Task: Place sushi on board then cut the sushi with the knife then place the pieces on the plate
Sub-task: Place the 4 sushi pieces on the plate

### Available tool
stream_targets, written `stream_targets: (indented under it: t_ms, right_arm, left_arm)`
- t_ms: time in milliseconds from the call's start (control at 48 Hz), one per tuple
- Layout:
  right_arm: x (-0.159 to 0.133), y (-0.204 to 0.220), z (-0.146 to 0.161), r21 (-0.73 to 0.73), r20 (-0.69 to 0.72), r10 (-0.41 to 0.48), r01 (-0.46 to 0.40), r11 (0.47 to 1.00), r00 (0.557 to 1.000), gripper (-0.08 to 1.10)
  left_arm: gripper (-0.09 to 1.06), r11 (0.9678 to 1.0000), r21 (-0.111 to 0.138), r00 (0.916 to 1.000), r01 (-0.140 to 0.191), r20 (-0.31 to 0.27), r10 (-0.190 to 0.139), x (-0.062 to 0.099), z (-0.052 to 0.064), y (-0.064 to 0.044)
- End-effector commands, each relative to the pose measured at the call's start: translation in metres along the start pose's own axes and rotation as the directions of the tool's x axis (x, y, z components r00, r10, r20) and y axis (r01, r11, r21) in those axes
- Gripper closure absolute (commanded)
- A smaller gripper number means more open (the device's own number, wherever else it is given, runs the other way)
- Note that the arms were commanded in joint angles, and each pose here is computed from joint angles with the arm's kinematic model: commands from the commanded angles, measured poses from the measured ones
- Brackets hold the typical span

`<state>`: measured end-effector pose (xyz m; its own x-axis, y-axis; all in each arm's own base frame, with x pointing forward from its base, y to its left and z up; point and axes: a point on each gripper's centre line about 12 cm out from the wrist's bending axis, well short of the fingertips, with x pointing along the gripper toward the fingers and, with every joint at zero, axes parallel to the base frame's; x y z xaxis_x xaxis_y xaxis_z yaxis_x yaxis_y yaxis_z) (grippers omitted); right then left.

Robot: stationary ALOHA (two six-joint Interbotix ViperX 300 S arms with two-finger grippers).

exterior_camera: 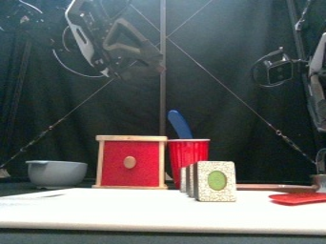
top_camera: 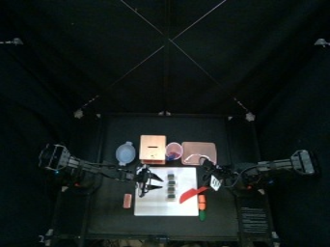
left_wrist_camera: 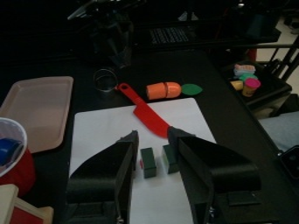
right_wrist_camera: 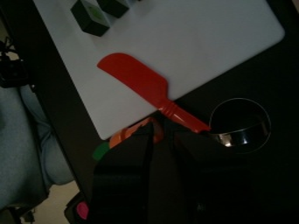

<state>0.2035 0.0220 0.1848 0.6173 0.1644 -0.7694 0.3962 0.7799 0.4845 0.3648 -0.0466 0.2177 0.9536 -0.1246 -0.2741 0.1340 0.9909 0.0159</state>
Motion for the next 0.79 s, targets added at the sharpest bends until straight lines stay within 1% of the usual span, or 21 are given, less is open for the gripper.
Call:
stream_targets:
  t_ms: [21,167,333,417,500,646,708,729,792]
  right_arm:
    - [-0.011,0.015,0.016,-0.037,0.056,0.036,-0.034,0.999,0.998,0.43]
    - [-0.019,0.023,0.034,-0.115,0.129,0.037,-0.022,0.993,0.991,0.43]
    - [-0.017,0.029,0.059,-0.252,0.242,0.019,0.044,0.967,0.97,0.42]
    - [-0.01,0.029,0.07,-0.298,0.265,-0.003,0.084,0.951,0.964,0.38]
    - [-0.001,0.026,0.079,-0.319,0.269,-0.032,0.12,0.94,0.963,0.31]
    - [0.019,0.028,0.094,-0.369,0.257,-0.071,0.166,0.914,0.964,0.13]
    - [0.028,0.031,0.1,-0.396,0.249,-0.084,0.18,0.9,0.965,0.08]
    - [0.031,0.032,0.103,-0.404,0.245,-0.091,0.187,0.895,0.965,0.06]
    - [0.042,0.032,0.108,-0.426,0.232,-0.114,0.206,0.881,0.966,0.06]
  left_arm:
    - [0.23,1.0,-0.002,0.9995,-0.002,0.032,0.003,0.0,0.009,0.001]
    - [0.23,1.0,0.0,0.9996,-0.002,0.029,0.002,0.0,0.008,0.001]
    - [0.23,1.0,-0.003,0.9998,-0.005,0.02,0.005,0.0,0.005,0.002]
    - [0.23,0.9999,-0.007,0.9999,-0.008,0.014,0.008,-0.001,0.002,0.003]
    - [0.23,0.9998,-0.017,0.9999,-0.015,0.001,0.015,-0.002,-0.003,0.004]
    - [0.23,0.9986,-0.045,0.9991,-0.027,-0.034,0.025,-0.007,-0.017,0.005]
    - [0.24,0.9975,-0.062,0.9981,-0.034,-0.053,0.031,-0.01,-0.024,0.005]
    - [0.24,0.9971,-0.066,0.998,-0.036,-0.055,0.033,-0.011,-0.025,0.005]
    - [0.24,0.9962,-0.077,0.9973,-0.041,-0.064,0.036,-0.012,-0.029,0.005]
